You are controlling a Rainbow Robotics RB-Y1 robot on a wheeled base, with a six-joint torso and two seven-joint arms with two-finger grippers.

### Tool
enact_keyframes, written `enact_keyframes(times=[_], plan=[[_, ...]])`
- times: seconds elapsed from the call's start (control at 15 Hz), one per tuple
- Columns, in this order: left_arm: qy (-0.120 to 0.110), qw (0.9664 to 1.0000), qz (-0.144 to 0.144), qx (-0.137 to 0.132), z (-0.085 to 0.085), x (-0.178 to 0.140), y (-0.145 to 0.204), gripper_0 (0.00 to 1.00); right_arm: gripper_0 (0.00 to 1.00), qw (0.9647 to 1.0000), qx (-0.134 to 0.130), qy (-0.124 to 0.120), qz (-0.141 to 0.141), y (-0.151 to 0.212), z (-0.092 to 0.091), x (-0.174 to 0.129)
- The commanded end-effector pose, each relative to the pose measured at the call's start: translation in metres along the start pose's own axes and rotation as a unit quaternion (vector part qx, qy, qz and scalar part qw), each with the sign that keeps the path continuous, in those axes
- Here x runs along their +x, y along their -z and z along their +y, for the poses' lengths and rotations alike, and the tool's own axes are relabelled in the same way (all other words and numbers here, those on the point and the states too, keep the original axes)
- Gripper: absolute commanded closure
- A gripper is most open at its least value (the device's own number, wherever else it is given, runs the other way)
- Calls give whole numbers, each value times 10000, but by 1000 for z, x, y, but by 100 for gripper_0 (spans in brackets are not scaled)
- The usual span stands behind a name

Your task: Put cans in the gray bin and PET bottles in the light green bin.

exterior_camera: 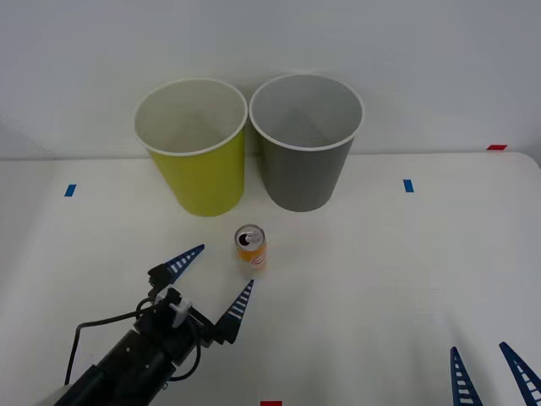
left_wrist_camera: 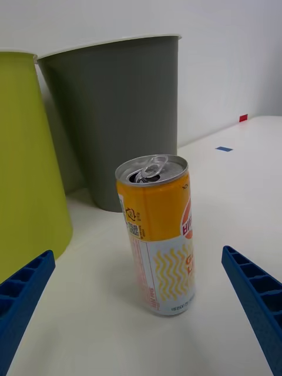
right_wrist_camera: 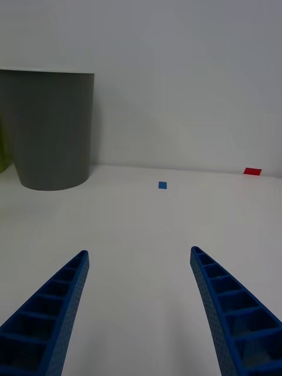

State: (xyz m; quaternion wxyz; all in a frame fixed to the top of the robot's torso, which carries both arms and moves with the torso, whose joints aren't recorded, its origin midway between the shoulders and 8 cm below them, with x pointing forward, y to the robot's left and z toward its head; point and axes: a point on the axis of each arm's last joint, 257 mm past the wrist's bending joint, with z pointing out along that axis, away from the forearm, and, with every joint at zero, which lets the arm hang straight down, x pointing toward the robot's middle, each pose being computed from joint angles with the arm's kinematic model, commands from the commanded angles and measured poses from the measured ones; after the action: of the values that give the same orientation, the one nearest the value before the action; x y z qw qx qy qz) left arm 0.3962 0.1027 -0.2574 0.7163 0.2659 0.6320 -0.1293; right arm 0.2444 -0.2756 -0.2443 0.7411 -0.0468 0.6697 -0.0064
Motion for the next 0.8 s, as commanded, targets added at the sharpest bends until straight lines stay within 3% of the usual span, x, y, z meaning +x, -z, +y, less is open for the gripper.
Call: enact_keyframes(times=[0.07, 0.8], plan=[[60, 10000, 18, -20, -2, 3, -15, 2, 42, 10000, 0, 0, 0, 0, 0, 0], [242, 9993, 238, 156, -19, 1, -70, 2, 41, 10000, 0, 0, 0, 0, 0, 0]])
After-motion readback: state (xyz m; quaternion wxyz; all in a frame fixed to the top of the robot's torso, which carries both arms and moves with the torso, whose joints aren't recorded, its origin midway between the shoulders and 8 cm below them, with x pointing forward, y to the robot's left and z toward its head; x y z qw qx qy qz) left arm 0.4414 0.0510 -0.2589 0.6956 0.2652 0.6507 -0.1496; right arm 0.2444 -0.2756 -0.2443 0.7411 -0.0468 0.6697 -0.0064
